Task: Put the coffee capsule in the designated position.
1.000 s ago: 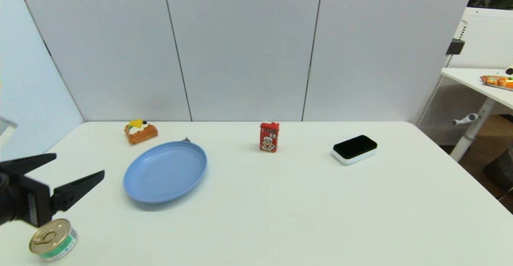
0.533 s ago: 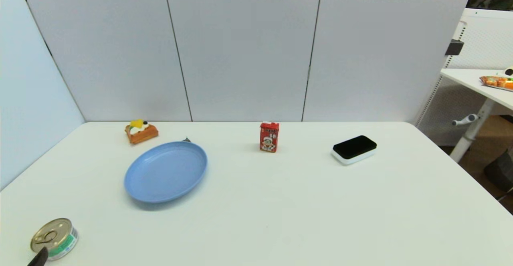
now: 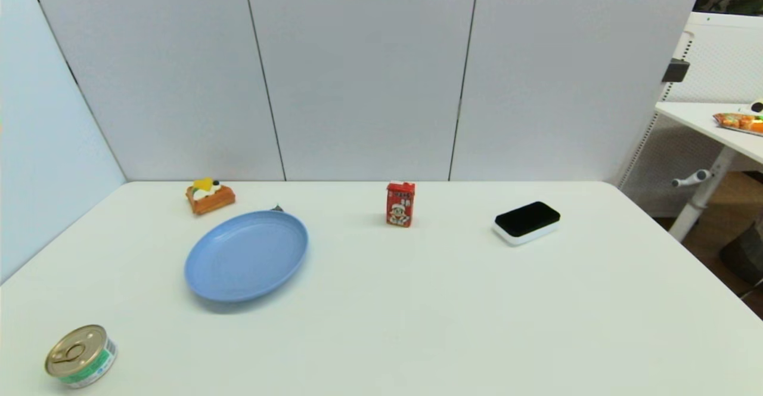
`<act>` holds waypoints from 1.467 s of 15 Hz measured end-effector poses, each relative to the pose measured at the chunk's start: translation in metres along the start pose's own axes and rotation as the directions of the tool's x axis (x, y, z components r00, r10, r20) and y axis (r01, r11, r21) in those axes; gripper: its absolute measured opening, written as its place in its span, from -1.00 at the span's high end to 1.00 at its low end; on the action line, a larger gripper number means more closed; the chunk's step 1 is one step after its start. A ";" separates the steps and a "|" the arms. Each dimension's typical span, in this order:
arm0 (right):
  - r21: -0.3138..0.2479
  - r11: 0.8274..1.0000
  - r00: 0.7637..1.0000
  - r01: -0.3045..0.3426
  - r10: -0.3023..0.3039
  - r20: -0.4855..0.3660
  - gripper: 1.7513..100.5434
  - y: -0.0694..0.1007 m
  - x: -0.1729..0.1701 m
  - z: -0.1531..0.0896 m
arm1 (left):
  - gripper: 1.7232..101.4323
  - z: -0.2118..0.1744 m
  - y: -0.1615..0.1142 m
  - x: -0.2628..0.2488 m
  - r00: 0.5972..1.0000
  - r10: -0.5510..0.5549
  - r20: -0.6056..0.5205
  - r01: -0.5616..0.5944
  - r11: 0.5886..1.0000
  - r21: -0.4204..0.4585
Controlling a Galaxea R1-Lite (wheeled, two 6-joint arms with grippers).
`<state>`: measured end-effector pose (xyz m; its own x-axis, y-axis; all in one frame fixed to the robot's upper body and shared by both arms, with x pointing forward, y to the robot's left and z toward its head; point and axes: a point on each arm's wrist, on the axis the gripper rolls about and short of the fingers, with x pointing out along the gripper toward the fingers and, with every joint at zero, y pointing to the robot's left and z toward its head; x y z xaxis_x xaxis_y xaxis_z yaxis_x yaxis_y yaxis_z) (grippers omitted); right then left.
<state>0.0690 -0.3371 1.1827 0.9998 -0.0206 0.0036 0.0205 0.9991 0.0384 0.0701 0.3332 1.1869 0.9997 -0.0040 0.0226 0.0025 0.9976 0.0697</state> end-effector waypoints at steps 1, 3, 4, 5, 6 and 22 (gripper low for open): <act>0.000 1.000 1.000 0.000 0.000 0.000 -0.94 0.000 0.000 0.000 | -0.91 0.000 0.000 -0.001 1.000 -0.001 0.007 0.001 1.000 0.009; 0.000 1.000 1.000 0.000 0.000 0.000 -0.94 0.000 0.000 0.000 | -0.91 -0.001 0.000 -0.001 1.000 0.003 0.014 -0.003 1.000 -0.025; 0.000 1.000 1.000 -0.001 0.001 0.000 -0.94 0.000 0.000 0.000 | -0.91 0.000 0.000 -0.001 1.000 0.012 0.017 -0.011 0.998 -0.064; 0.000 1.000 1.000 0.000 0.000 0.000 -0.94 0.000 0.000 0.000 | -0.91 0.000 0.000 -0.001 1.000 0.022 0.020 -0.020 0.996 -0.091; 0.000 1.000 1.000 -0.001 0.001 0.000 -0.94 0.000 0.000 0.000 | -0.91 0.000 0.001 -0.001 1.000 0.025 0.020 -0.023 0.995 -0.098; 0.009 1.000 1.000 0.004 -0.004 0.001 -0.94 0.000 0.000 0.000 | -0.93 0.000 0.001 -0.001 0.999 0.026 0.020 -0.024 0.995 -0.100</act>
<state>0.0690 -0.3372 1.1827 0.9997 -0.0243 0.0040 0.0240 0.9986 0.0471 0.0688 0.3338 1.1866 0.9988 0.0204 0.0440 -0.0191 0.9993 -0.0309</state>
